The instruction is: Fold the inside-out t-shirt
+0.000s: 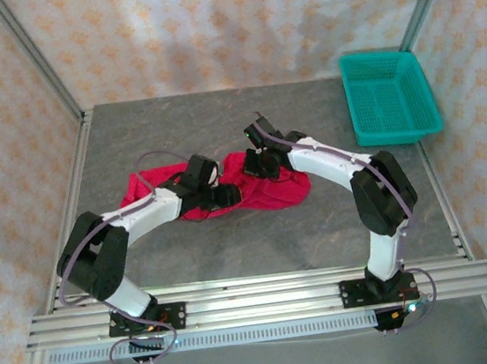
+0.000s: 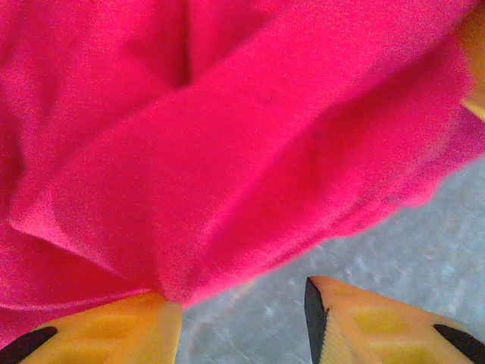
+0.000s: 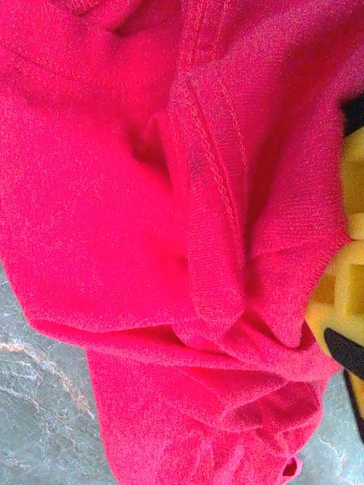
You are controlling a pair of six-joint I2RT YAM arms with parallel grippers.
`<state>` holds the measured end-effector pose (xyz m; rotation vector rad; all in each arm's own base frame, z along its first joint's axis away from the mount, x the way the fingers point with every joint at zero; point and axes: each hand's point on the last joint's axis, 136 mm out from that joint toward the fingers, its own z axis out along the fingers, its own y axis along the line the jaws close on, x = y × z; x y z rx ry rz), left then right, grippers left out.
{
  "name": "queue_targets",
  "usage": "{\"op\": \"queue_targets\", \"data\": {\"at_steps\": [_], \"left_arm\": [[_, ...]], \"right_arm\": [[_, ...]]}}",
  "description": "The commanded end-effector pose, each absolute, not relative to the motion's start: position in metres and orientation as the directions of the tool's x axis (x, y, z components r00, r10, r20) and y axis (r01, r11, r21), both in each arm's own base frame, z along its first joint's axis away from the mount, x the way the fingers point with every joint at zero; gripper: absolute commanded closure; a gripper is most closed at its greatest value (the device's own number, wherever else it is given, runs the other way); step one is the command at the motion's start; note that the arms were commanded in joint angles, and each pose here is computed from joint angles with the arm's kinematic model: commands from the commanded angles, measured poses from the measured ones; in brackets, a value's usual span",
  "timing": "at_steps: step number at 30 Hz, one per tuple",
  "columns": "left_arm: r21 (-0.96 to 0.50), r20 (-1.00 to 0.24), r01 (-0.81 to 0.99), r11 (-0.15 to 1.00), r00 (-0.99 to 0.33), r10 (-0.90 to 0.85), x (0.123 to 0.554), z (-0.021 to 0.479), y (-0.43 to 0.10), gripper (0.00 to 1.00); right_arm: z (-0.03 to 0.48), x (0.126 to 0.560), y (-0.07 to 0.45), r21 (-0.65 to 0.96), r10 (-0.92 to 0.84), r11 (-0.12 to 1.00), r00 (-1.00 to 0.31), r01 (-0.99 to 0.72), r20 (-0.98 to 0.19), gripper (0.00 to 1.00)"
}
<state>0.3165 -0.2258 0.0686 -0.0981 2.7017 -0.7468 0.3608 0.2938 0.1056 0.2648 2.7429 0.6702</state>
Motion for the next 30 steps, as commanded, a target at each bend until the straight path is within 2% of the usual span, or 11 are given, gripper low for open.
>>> {"op": "queue_targets", "data": {"at_steps": [1, 5, 12, 14, 18, 19, 24, 30], "left_arm": [[-0.393, -0.393, 0.053, 0.918, -0.912, -0.115, 0.337, 0.069, -0.214, 0.50], [-0.386, -0.429, 0.065, 0.920, -0.896, -0.117, 0.347, 0.071, -0.217, 0.50], [-0.414, -0.401, 0.079, 0.907, -0.910, -0.104, 0.353, 0.059, -0.236, 0.51], [-0.395, -0.384, 0.064, 0.916, -0.918, -0.102, 0.354, 0.050, -0.234, 0.61], [-0.361, -0.365, 0.045, 0.931, -0.926, -0.097, 0.353, 0.050, -0.230, 0.93], [-0.359, -0.361, 0.042, 0.932, -0.927, -0.097, 0.352, 0.056, -0.229, 1.00], [-0.424, -0.399, 0.074, 0.903, -0.910, -0.112, 0.350, 0.120, -0.235, 1.00], [-0.592, -0.442, 0.189, 0.784, -0.889, -0.119, 0.341, 0.208, -0.253, 1.00]], "right_arm": [[0.113, 0.366, 0.294, 0.486, 0.265, 0.866, -0.931, 0.116, -0.250, 1.00], [0.115, 0.365, 0.295, 0.492, 0.264, 0.863, -0.932, 0.115, -0.247, 1.00], [0.112, 0.364, 0.296, 0.491, 0.260, 0.863, -0.935, 0.115, -0.240, 1.00], [0.111, 0.364, 0.295, 0.488, 0.259, 0.865, -0.936, 0.116, -0.236, 1.00], [0.109, 0.363, 0.291, 0.472, 0.255, 0.874, -0.936, 0.116, -0.243, 1.00], [0.106, 0.363, 0.288, 0.462, 0.255, 0.879, -0.936, 0.119, -0.243, 1.00], [0.083, 0.372, 0.269, 0.409, 0.271, 0.899, -0.933, 0.158, -0.237, 1.00], [0.052, 0.390, 0.247, 0.314, 0.253, 0.932, -0.945, 0.180, -0.209, 1.00]]}}
